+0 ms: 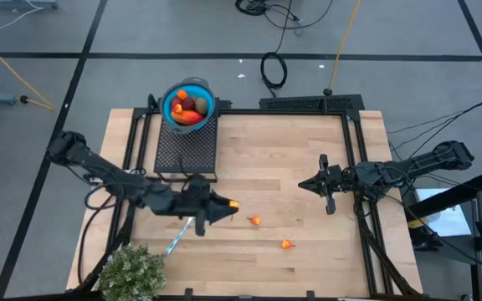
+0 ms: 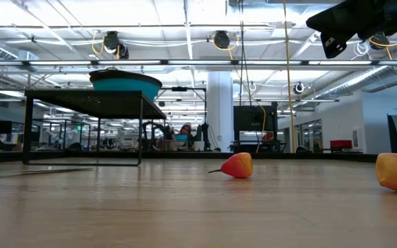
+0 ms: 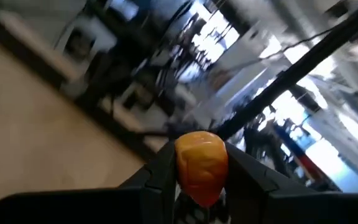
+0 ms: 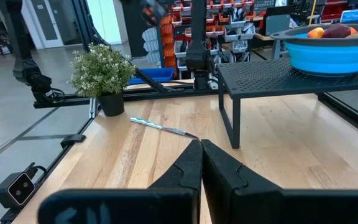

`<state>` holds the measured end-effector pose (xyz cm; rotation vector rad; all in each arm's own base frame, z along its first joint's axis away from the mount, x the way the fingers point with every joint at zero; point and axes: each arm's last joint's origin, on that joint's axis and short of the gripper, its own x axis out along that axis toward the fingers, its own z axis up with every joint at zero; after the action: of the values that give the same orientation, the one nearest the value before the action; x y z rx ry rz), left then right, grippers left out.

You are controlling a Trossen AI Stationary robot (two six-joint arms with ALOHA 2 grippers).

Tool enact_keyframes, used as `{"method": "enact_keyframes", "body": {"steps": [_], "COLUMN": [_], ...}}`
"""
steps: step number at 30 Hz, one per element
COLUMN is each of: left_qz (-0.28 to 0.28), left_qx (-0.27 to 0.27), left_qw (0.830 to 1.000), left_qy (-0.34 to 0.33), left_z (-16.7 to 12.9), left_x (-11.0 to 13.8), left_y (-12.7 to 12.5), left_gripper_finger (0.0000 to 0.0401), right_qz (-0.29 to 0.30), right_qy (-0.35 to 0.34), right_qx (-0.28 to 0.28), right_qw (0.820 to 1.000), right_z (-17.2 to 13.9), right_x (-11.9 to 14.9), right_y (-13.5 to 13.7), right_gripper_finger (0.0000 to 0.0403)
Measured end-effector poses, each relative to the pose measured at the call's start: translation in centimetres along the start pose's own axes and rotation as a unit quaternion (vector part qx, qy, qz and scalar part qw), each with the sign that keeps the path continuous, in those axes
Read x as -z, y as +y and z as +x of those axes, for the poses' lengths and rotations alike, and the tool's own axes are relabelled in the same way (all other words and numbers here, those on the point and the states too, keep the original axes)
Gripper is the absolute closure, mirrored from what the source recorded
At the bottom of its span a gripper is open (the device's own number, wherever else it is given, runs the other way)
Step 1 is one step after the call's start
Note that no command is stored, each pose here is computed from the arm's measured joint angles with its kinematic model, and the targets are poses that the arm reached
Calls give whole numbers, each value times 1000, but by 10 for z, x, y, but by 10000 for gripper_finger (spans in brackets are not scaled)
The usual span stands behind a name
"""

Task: Pick & Place Fruit
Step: Put the orange pear into the blue strainer bowl on the shelf

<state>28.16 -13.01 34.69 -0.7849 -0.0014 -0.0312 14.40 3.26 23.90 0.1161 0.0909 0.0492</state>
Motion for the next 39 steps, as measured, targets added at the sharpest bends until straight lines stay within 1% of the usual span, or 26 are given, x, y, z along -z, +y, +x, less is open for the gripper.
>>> {"method": "enact_keyframes", "body": {"steps": [3,6,9,12,16,19,22,24,26,28,32,35,39], "left_qz": [-38,-54,-69,-63,-38,-13,22,55,93,130,190,224,252], "left_qx": [-41,-94,-141,-189,-243,-290,-342,-372,-392,-412,-440,-462,-478], "left_qw": [996,985,972,958,943,924,902,889,878,865,840,817,797], "left_qy": [73,133,173,206,224,248,263,263,258,256,254,262,269], "left_z": [3,6,6,4,1,-4,-11,-15,-20,-25,-32,-39,-45], "left_x": [0,1,-4,-8,-15,-26,-43,-57,-73,-87,-113,-131,-153], "left_y": [20,42,61,80,99,106,104,100,94,90,88,94,108], "left_gripper_finger": [298,298,298,298,298,298,298,298,298,298,298,298,298], "right_qz": [0,0,0,-7,-24,-26,-26,-26,-26,-26,-26,-26,-26], "right_qy": [0,0,0,0,0,0,0,0,0,0,0,0,0], "right_qx": [0,0,0,2,2,2,2,2,2,2,2,2,2], "right_qw": [1000,1000,1000,1000,1000,1000,1000,1000,1000,1000,1000,1000,1000], "right_z": [0,0,0,0,0,0,0,0,0,0,0,0,0], "right_x": [0,0,0,0,0,0,0,0,0,0,0,0,0], "right_y": [0,0,0,0,0,0,0,0,0,0,0,0,0], "right_gripper_finger": [403,403,403,403,403,403,403,403,403,403,403,403,403]}}
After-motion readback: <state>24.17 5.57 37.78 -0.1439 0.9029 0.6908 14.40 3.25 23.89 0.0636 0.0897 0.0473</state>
